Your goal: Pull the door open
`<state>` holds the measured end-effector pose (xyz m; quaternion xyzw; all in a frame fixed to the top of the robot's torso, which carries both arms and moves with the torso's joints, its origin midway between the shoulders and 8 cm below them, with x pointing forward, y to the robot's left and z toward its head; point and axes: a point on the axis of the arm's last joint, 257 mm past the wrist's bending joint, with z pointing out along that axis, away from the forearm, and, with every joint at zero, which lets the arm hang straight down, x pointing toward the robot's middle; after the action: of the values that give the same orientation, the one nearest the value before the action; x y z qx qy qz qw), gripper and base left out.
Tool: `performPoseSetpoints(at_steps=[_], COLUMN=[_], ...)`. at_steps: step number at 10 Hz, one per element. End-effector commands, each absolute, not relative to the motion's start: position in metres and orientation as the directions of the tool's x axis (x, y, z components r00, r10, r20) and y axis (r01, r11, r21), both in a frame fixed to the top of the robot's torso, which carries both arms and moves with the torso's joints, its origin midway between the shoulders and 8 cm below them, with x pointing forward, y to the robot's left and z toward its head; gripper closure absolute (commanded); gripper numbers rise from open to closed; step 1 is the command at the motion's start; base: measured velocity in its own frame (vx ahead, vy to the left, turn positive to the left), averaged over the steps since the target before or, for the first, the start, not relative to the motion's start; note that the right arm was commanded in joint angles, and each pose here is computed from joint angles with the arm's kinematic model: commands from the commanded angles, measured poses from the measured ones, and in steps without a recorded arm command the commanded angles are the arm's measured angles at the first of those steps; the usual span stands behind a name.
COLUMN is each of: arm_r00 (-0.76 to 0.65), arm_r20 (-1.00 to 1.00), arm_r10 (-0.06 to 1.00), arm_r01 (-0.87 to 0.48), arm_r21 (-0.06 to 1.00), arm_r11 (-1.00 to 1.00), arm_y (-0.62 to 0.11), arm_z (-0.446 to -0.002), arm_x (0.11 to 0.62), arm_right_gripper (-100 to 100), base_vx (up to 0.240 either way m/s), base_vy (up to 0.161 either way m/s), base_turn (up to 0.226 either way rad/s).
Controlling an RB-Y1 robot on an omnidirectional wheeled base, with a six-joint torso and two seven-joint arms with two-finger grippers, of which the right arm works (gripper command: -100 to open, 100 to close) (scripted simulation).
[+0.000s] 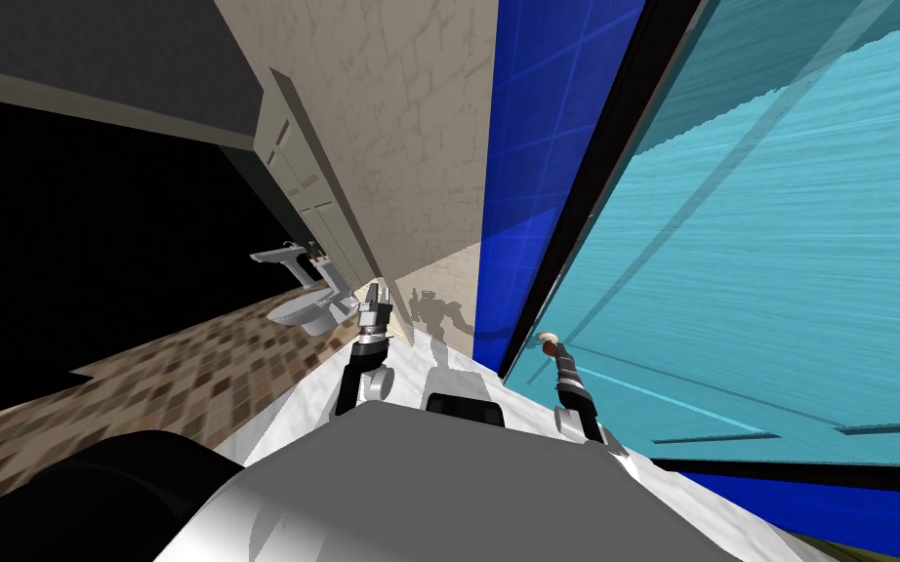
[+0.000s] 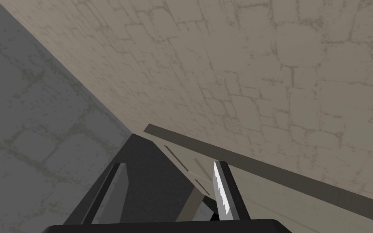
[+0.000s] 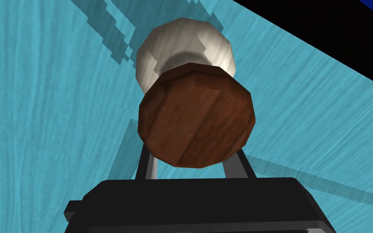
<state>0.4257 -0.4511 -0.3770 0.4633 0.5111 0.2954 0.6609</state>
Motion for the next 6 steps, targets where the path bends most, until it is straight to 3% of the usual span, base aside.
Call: performPoseSetpoints(at_steps=[1,6], arm_r00=[0.298,0.318], arm_r20=[-0.335,-0.195], arm_r10=[0.894,0.928], arm_r01=[0.060,0.019], arm_r21=[0.941,0.980], arm_r11=[0.333,0.200], arm_y=[-0.4384,-0.4423], arm_z=[-0.3805,-0.3802], arm_x=[0.4292,0.4286], arm_right_gripper=[100,100], base_vx=[-0.041,-0.031], base_vy=[-0.013,-0.011], base_turn=[0.067,0.049])
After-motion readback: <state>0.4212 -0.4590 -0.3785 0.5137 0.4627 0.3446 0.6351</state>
